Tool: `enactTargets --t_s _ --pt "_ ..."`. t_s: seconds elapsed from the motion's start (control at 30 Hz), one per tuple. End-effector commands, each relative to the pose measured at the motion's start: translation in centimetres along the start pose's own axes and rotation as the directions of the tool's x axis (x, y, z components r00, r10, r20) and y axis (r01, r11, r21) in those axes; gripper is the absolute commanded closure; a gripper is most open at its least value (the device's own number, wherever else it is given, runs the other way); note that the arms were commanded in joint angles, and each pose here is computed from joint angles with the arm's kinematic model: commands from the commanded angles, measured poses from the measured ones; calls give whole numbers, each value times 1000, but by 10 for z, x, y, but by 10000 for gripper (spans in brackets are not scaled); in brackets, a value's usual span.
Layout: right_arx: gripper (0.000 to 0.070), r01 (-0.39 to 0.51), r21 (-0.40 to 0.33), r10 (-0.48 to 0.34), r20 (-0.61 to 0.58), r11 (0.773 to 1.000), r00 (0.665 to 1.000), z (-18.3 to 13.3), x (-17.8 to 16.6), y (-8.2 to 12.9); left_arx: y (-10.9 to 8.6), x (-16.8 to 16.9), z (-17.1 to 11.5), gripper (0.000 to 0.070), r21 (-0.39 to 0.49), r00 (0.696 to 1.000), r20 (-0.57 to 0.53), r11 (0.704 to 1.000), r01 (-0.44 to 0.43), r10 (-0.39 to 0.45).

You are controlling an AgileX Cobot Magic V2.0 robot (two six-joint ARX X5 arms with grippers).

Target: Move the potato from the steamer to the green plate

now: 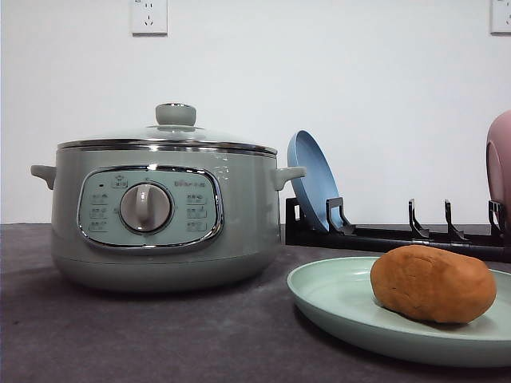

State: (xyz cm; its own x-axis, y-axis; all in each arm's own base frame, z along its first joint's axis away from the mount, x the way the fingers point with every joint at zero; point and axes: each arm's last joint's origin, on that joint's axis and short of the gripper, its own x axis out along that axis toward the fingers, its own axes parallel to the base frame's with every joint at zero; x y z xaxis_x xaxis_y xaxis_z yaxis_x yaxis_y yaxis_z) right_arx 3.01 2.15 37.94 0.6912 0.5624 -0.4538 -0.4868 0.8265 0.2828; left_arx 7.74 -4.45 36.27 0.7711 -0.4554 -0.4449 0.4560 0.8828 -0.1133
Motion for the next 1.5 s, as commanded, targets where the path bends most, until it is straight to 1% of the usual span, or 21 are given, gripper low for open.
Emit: enactTargets --t_s 0.0,0.07,0.1,0.2,0.3,0.37,0.47,0.57,0.67,0.8,0.9,1.03,1.13,1.2,1.47 --pt "686 -8 -11 8 19 1000 1000 3 -2 1 7 2 -3 675 -33 997 42 998 -58 59" --pt "686 -8 -11 8 19 1000 1000 3 -2 1 18 8 -12 675 -74 982 115 987 -140 148" --pt "686 -8 -11 8 19 1000 1000 3 -2 1 23 11 -19 675 -92 970 154 980 -177 189" --pt "686 -8 -11 8 19 1000 1000 3 -2 1 37 22 -44 675 -145 916 266 952 -269 299" --pt "686 -8 -11 8 19 1000 1000 3 -2 1 47 33 -75 675 -176 876 314 929 -325 366" --pt "686 -8 -11 8 19 1000 1000 3 -2 1 51 40 -96 675 -189 868 305 918 -349 393" --pt "686 -8 -11 8 19 1000 1000 3 -2 1 56 53 -123 675 -199 866 281 908 -369 414" --pt "686 -8 -11 8 19 1000 1000 3 -2 1 61 66 -145 675 -207 865 269 903 -378 424" --pt "686 -8 -11 8 19 1000 1000 3 -2 1 65 77 -161 675 -214 862 278 902 -375 425" --pt "686 -8 -11 8 19 1000 1000 3 -2 1 68 87 -175 675 -211 849 317 904 -371 423" --pt "686 -8 -11 8 19 1000 1000 3 -2 1 69 91 -181 675 -207 849 321 906 -369 419" --pt "686 -8 -11 8 19 1000 1000 3 -2 1 67 90 -183 675 -186 854 321 911 -368 410" --pt "686 -8 -11 8 19 1000 1000 3 -2 1 66 91 -184 675 -163 863 306 915 -369 402" --pt "686 -8 -11 8 19 1000 1000 3 -2 1 66 91 -186 675 -163 870 285 915 -370 403" --pt "686 -8 -11 8 19 1000 1000 3 -2 1 66 91 -186 675 -164 869 288 915 -370 403"
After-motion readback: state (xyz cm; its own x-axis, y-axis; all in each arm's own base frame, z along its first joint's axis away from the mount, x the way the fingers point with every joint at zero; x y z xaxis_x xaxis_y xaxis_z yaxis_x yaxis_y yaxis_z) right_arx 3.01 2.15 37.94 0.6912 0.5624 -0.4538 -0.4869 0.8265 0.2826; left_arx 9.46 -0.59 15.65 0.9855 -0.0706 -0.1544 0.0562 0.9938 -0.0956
